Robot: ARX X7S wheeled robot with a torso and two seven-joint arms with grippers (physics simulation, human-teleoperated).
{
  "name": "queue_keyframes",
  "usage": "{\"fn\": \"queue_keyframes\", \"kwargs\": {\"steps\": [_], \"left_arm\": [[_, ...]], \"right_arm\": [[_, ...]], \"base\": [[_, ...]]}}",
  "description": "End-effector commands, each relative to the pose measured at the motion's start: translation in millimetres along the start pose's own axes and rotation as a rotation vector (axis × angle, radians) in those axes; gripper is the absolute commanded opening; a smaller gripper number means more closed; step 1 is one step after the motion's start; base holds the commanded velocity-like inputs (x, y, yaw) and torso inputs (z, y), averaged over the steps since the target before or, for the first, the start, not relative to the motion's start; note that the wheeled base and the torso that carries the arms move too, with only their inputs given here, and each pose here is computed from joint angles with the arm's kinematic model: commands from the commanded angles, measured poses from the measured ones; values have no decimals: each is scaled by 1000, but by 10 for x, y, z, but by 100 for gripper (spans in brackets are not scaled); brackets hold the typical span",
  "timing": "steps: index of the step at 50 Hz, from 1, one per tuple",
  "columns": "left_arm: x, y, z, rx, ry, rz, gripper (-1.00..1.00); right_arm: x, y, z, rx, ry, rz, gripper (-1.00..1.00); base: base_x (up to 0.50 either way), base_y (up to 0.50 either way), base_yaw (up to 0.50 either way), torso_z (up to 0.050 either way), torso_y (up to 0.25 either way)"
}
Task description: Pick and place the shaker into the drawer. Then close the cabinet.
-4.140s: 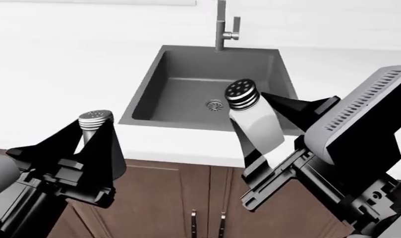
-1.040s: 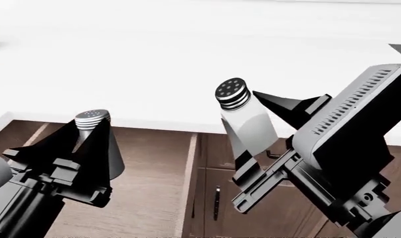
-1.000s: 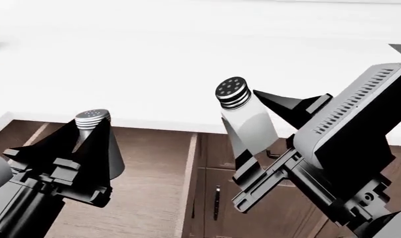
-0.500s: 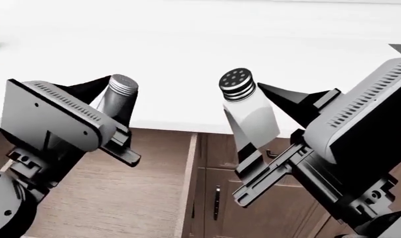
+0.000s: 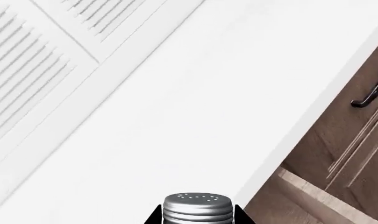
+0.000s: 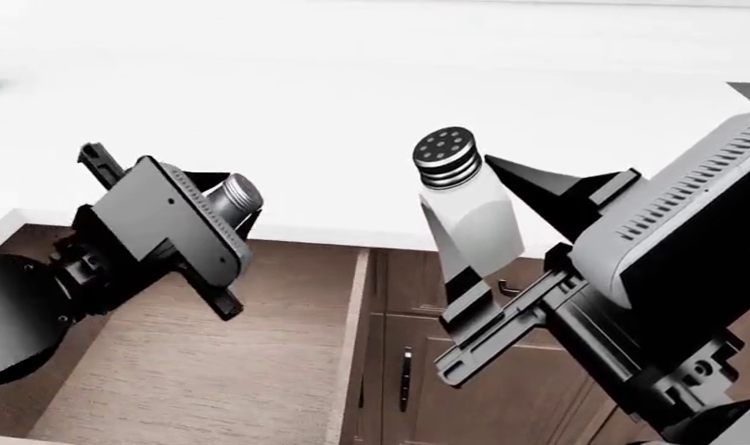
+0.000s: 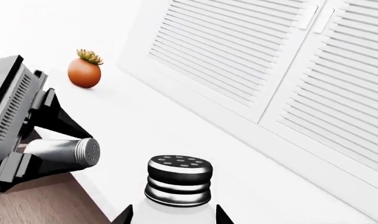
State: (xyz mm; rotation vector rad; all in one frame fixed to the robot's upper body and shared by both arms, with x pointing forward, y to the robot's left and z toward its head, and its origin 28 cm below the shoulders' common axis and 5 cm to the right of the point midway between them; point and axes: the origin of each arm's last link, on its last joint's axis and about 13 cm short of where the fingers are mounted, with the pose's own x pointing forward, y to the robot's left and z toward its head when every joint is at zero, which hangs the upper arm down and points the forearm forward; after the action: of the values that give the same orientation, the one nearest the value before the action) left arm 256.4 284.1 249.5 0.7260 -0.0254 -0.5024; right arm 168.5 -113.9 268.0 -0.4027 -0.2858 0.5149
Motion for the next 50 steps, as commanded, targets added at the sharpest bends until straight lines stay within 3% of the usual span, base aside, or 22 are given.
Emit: {"fn": "queue_keyframes", "kwargs": {"steps": [1,11,21,40,45,50], "left_arm": [[-31,-59,-258,24,140,-139,-100],[29,-144,-434,53,225,-176,-100],[239,-41,-521,81,317,-153,-100],[395,-680,-975,6,431,-247,-100],[440,-744,-1075,3,460,-248,-100],[464,-779,-1210,-65,524,-228,-100]], "right_arm": [[-7,16,-5,7,-1,-13,-100],[-9,30,-12,17,0,-16,-100],[-12,39,-17,21,1,-21,-100],[-31,63,-36,27,13,-38,-100],[-38,73,-43,30,17,-44,-100],[-40,86,-44,31,17,-47,-100]], "base": [[0,0,0,0,0],[0,0,0,1,0],[0,0,0,0,1],[0,0,0,0,0],[0,0,0,0,0],[0,0,0,0,2]]}}
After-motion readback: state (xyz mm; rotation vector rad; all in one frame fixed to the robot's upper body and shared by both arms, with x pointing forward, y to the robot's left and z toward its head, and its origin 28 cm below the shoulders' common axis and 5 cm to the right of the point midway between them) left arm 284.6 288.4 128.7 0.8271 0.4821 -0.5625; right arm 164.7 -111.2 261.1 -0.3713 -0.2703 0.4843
